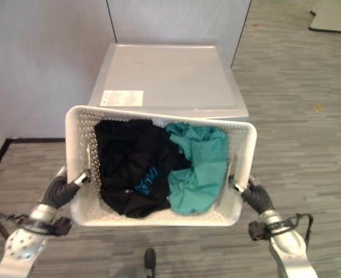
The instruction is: Grab the laundry basket,head to the washer,open it,put in the laundry and shut it.
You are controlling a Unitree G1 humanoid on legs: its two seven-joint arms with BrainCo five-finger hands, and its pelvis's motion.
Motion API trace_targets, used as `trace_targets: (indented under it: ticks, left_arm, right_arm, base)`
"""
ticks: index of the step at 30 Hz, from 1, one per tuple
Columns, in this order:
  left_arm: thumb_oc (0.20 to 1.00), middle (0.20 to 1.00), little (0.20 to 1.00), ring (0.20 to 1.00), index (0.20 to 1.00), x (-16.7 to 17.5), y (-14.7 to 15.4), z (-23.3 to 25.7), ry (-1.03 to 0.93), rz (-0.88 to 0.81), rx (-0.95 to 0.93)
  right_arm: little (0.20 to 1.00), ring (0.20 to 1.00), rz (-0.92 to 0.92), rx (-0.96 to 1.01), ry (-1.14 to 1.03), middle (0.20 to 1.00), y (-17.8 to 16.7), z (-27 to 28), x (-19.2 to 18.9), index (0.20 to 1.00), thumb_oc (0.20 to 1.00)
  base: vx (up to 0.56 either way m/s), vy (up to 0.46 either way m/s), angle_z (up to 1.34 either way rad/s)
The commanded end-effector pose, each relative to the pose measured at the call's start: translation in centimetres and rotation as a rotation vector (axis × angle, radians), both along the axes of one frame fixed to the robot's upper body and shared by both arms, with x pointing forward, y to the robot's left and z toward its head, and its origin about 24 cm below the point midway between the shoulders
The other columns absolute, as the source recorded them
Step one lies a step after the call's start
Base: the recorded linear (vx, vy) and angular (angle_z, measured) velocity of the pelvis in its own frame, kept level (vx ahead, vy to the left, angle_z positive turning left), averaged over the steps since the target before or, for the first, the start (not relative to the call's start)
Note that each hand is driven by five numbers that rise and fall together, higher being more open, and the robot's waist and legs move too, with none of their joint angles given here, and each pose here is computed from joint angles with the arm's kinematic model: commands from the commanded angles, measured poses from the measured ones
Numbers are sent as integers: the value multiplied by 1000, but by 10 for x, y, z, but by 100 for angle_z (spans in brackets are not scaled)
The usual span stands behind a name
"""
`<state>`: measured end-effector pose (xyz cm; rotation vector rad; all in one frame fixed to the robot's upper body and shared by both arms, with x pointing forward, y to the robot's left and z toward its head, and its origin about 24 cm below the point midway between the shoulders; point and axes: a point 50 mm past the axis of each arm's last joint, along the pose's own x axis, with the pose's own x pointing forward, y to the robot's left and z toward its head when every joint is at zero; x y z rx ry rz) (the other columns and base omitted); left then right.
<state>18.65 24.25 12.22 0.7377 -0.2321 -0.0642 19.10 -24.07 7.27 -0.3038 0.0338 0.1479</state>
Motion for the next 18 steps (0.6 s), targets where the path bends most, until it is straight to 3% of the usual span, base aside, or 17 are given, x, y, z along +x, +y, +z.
trace_targets:
  ticks: [1, 4, 7, 10, 15, 18]
  left_arm:
    - [200, 200, 200, 200, 200, 0, 88, 53, -204, 344, -1]
    - [200, 200, 200, 200, 200, 14, 84, 61, -207, 292, 21]
    - [200, 200, 200, 200, 200, 81, 64, 80, -155, 111, -85]
    - [200, 200, 200, 200, 200, 104, 59, 88, -126, 84, -108]
    - [200, 200, 200, 200, 200, 167, 34, 144, -144, 73, -43]
    - [200, 200, 200, 200, 200, 186, 24, 164, -155, 103, -46]
  right_arm:
    - [200, 200, -454, -163, -87, 200, -121, 45, -11, 200, 200]
    - [200, 200, -443, -164, -105, 200, -125, 55, -2, 200, 200]
    - [200, 200, -379, -214, -47, 200, -144, 89, 36, 200, 200]
    - [200, 200, -388, -274, -45, 200, -155, 115, 50, 200, 200]
    - [200, 200, -458, -346, -76, 200, -167, 171, 86, 200, 200]
    - [200, 200, -455, -360, -118, 200, -148, 189, 122, 200, 200]
  base:
    - [-2, -17, 3]
    - [6, -53, 6]
    - [-15, -128, 30]
    - [-18, -99, 51]
    - [-32, -151, 40]
    - [-33, -162, 51]
